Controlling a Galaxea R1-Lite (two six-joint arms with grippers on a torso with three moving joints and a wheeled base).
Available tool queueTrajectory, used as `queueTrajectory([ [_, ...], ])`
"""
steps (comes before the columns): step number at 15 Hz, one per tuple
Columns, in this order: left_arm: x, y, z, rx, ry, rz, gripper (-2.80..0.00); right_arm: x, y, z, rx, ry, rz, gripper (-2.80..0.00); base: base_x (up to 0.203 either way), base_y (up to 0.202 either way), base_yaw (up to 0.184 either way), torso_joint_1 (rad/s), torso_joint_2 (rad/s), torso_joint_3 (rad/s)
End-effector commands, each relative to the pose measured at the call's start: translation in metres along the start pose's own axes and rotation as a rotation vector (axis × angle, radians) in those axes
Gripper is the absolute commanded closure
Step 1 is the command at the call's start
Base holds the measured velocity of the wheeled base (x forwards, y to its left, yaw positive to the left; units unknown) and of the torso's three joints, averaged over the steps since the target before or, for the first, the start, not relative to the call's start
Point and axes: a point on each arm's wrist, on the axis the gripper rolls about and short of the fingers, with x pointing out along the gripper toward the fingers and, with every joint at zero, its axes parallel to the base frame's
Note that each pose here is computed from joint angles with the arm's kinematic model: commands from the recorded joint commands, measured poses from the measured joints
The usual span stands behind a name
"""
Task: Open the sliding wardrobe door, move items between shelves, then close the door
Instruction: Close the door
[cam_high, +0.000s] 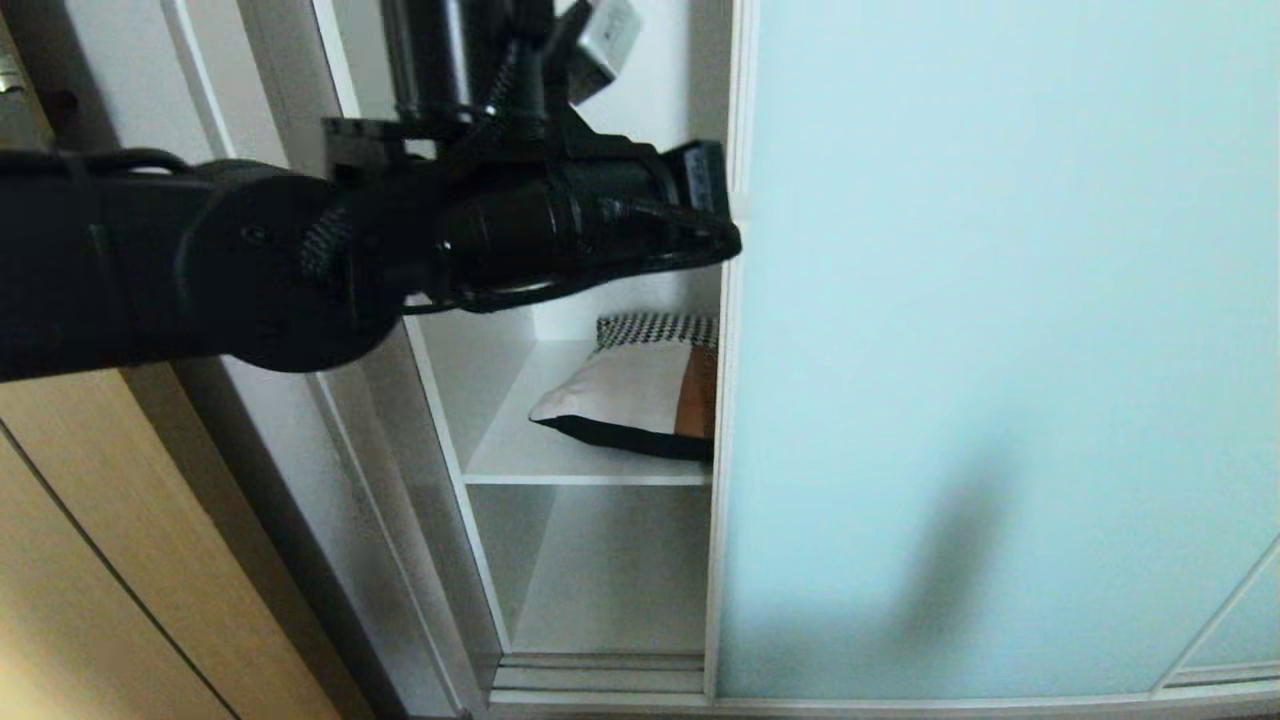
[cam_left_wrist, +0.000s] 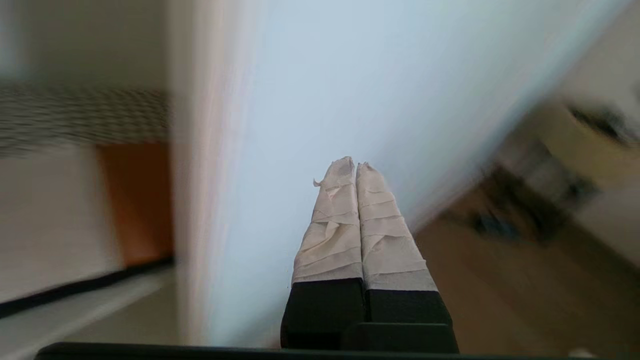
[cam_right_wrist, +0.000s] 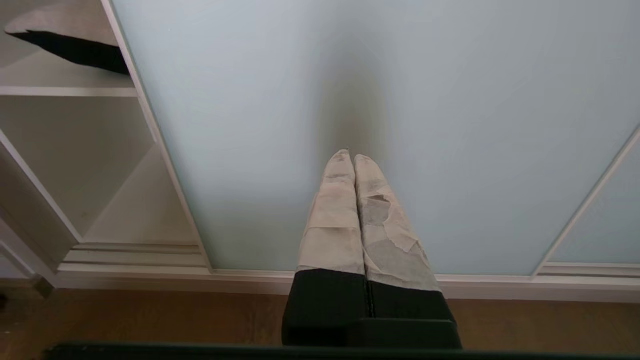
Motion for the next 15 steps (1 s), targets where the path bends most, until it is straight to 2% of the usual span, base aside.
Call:
queueTrajectory([
  [1,0.035,0.017,-0.033,-0.019,0.066,0.018,0.0,0.0,0.0,0.0,0.0,0.003,0.0,0.0,0.0,0.0,0.0,0.0,0.0,0.0],
  [7,0.09,0.047,-0.087,-0.03,0.11,0.041,0.0,0.0,0.0,0.0,0.0,0.002,0.0,0.0,0.0,0.0,0.0,0.0,0.0,0.0],
  [15,0.114,0.06,-0.105,-0.023,0.108,0.059,0.0,0.0,0.0,0.0,0.0,0.002,-0.001,0.0,0.0,0.0,0.0,0.0,0.0,0.0],
])
